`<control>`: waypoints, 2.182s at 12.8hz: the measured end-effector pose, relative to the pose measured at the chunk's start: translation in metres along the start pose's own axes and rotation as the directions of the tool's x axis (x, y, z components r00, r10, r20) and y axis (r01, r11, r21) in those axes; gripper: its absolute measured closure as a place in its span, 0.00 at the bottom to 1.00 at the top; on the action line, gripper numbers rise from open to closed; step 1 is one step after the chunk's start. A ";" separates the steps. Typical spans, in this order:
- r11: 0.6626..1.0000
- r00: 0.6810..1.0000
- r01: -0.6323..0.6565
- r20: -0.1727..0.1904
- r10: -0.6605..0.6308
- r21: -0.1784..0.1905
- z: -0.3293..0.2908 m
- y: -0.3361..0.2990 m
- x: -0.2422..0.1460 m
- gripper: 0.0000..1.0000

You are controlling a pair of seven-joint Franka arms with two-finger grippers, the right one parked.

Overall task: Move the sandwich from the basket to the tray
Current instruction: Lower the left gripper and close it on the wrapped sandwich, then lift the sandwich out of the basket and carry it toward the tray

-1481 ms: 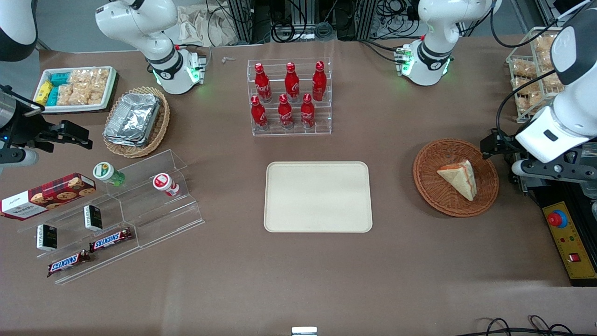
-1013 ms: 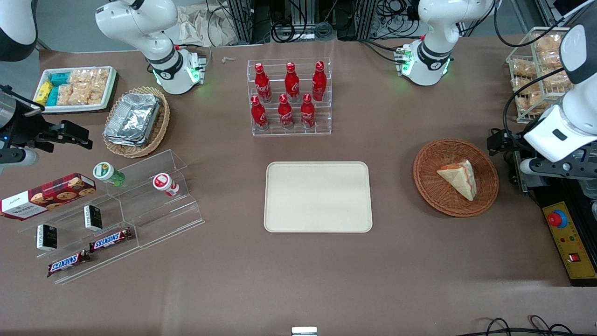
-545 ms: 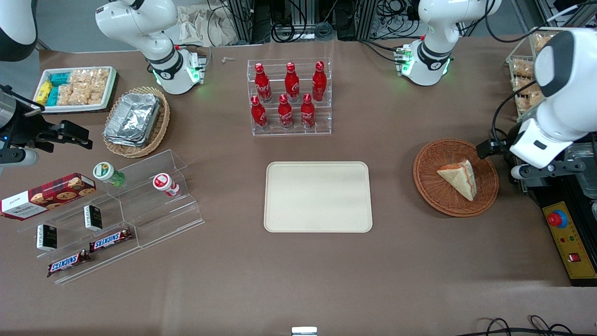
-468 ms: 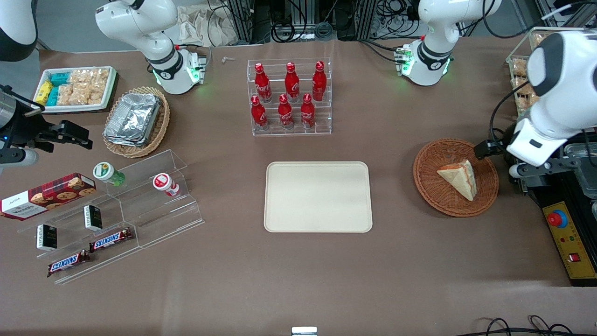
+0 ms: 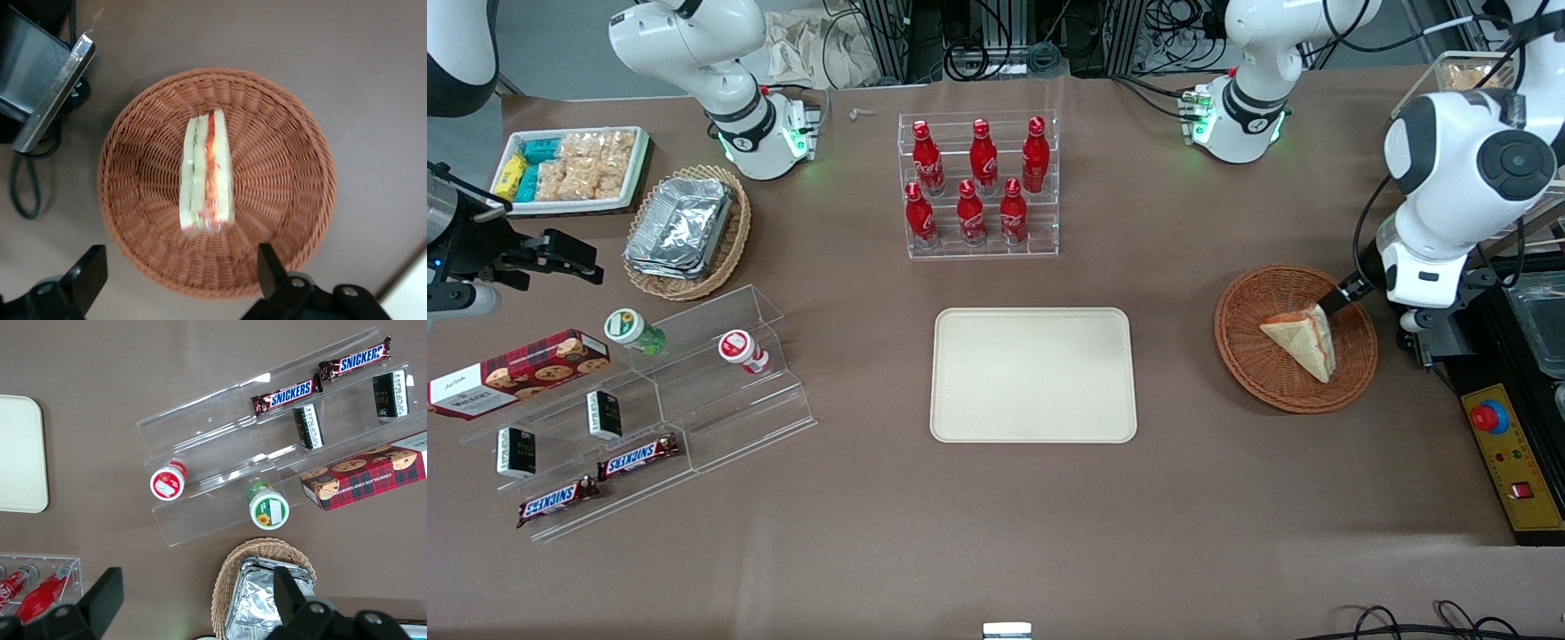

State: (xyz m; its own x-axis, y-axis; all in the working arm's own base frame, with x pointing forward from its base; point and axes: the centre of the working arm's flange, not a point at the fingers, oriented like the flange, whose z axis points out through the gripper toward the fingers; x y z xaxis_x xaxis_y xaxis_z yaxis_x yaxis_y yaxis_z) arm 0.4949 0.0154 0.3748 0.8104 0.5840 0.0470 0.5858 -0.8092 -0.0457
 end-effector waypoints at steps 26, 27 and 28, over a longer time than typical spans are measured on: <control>0.982 0.995 -0.024 0.103 0.005 0.189 -0.103 0.049 0.024 0.81; 0.979 0.993 -0.077 0.107 0.058 0.187 -0.135 0.059 0.019 0.81; 0.977 0.989 -0.126 0.097 0.110 0.175 -0.162 0.075 0.010 0.81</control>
State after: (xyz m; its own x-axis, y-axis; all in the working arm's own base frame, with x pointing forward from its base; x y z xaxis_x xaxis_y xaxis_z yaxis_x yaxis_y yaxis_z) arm 0.5449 -0.0498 0.5334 0.8671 0.4950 -0.0557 0.4721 -0.8524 -0.2248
